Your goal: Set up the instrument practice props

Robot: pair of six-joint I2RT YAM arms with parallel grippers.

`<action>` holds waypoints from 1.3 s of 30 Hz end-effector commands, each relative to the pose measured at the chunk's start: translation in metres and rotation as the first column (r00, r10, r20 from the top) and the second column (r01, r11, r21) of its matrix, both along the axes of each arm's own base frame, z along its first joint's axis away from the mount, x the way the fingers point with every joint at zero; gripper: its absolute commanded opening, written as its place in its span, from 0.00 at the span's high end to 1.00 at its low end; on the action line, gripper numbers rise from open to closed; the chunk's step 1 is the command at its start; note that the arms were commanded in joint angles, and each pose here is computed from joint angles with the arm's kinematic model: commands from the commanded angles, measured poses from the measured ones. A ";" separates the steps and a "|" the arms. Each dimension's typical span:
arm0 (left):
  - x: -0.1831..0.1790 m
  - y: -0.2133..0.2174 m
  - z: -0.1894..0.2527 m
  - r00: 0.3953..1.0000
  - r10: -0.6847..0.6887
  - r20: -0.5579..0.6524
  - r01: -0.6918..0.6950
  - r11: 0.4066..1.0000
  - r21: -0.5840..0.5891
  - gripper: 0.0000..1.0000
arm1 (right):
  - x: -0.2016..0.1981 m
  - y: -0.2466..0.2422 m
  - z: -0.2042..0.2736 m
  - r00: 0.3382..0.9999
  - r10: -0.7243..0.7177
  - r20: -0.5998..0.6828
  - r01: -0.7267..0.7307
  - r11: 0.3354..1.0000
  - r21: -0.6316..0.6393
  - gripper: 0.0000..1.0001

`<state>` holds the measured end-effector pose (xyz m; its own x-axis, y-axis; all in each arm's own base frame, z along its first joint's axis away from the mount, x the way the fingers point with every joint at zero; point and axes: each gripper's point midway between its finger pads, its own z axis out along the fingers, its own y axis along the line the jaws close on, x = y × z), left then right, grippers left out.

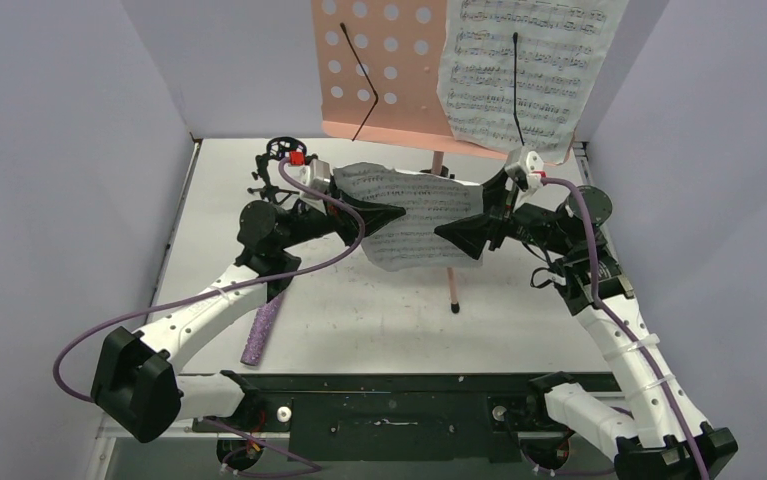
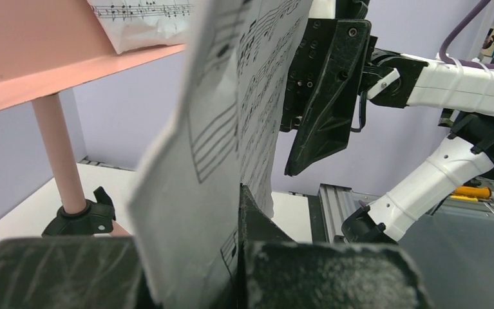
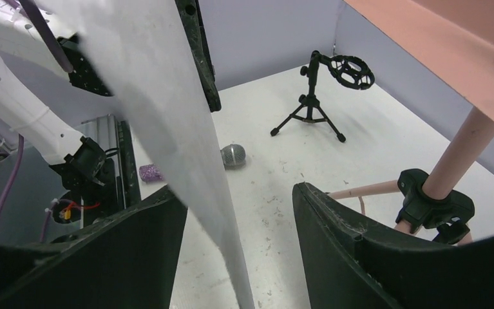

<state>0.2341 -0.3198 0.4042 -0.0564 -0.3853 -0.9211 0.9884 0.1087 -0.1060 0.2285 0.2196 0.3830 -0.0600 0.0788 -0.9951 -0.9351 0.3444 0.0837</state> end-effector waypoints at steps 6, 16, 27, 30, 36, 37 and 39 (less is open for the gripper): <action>-0.014 0.007 0.023 0.999 -0.028 0.032 0.029 0.999 -0.023 1.00 | -0.015 0.012 0.034 0.987 0.087 0.134 -0.091 0.996 0.026 0.53; -0.009 0.010 0.023 1.000 0.010 0.012 -0.009 1.000 -0.028 0.91 | -0.016 0.016 0.034 0.985 0.094 0.143 -0.099 0.995 0.023 0.95; 0.006 0.012 0.014 0.995 0.101 0.015 -0.101 0.994 0.035 0.21 | -0.011 0.013 0.053 0.980 0.047 0.195 -0.054 0.998 0.030 0.95; 0.011 0.017 0.007 0.988 0.153 0.018 -0.154 0.986 0.069 0.09 | -0.008 0.012 0.060 0.978 0.031 0.206 -0.037 0.999 0.026 0.95; 0.021 0.032 -0.003 0.961 0.275 0.028 -0.277 0.954 0.112 0.03 | -0.003 0.007 0.082 0.966 -0.019 0.258 0.010 0.999 0.040 0.95; 0.022 0.035 -0.004 0.954 0.297 0.032 -0.299 0.947 0.119 0.04 | -0.002 0.005 0.088 0.960 -0.038 0.278 0.027 0.999 0.045 0.95; 0.027 0.041 -0.007 0.938 0.345 0.039 -0.347 0.928 0.133 0.04 | -0.001 0.003 0.100 0.948 -0.063 0.313 0.047 0.997 0.057 0.95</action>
